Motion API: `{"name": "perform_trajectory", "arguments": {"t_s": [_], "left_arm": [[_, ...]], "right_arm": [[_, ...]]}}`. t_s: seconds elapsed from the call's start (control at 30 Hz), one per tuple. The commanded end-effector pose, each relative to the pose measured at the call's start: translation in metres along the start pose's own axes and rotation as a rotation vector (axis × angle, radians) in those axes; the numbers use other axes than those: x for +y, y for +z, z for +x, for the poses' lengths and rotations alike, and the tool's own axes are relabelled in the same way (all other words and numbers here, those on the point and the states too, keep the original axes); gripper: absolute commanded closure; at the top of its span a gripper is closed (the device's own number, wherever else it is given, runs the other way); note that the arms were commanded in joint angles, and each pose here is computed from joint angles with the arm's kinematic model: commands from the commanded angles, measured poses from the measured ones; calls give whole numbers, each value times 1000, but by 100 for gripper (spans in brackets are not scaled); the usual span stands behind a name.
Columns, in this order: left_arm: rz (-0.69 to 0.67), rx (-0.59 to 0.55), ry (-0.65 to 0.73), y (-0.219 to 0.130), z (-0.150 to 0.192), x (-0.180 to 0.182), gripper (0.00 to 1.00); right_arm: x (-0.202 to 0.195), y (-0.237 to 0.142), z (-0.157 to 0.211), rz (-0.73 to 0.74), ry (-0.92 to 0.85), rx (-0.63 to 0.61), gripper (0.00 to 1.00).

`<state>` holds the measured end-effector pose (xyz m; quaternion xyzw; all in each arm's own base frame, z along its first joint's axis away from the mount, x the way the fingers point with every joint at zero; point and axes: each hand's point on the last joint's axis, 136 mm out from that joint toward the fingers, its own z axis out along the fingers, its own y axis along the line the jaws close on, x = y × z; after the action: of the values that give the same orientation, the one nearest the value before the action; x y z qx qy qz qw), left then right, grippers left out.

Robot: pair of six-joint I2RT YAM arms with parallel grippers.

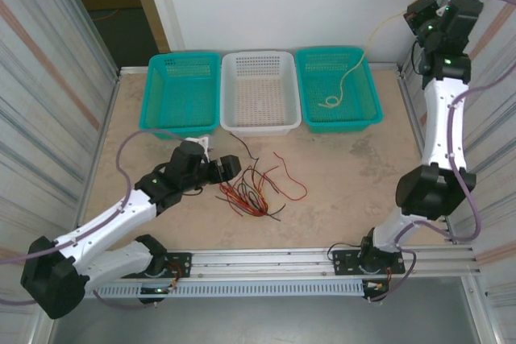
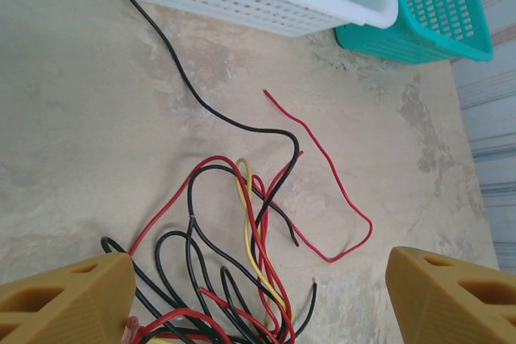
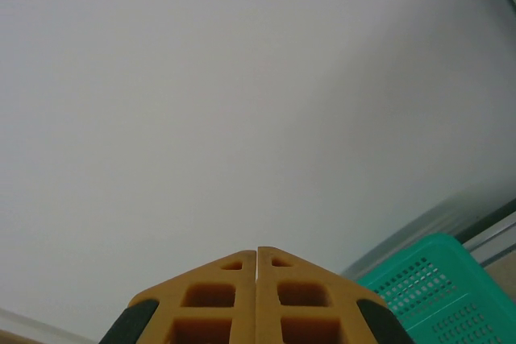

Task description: Untangle the cables

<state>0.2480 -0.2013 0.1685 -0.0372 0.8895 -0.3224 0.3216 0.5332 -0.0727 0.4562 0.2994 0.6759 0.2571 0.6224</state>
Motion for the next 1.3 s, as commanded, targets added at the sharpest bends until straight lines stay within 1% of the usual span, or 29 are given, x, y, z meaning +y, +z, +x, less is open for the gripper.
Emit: {"name": "perform_trajectory", "arguments": {"t_s": [0.0,0.1,0.23,0.3,0.37,0.5,0.63,0.73,0.83,1.0,1.13,1.27], "left_arm": [[13,4,-10,-9,-4,1,21],[4,7,-21,-9,-2,6,21],[-1,29,-30,-4,2,10,21],[-6,39,-39,-1,3,12,20],[-9,51,-51,3,3,14,20],[1,67,-62,8,6,13,22],[2,72,-56,7,7,13,25],[7,73,-56,7,7,12,26],[13,76,-56,7,7,11,27],[6,99,-58,11,9,12,29],[5,121,-61,14,13,12,29],[0,142,-66,19,16,14,30]], "right_arm": [[-4,18,-5,16,-58,-81,100],[-12,37,4,17,-45,-68,100],[-14,52,9,11,-33,-68,100],[-20,59,17,20,-18,-55,100],[-30,67,29,42,-2,-23,98],[-42,75,49,53,15,52,99],[-36,65,46,47,18,113,99],[-27,48,35,30,24,163,99],[-18,31,30,-3,56,238,98],[-24,12,44,35,100,399,97],[-36,8,58,83,88,452,97],[-52,17,70,107,120,495,96]]}}
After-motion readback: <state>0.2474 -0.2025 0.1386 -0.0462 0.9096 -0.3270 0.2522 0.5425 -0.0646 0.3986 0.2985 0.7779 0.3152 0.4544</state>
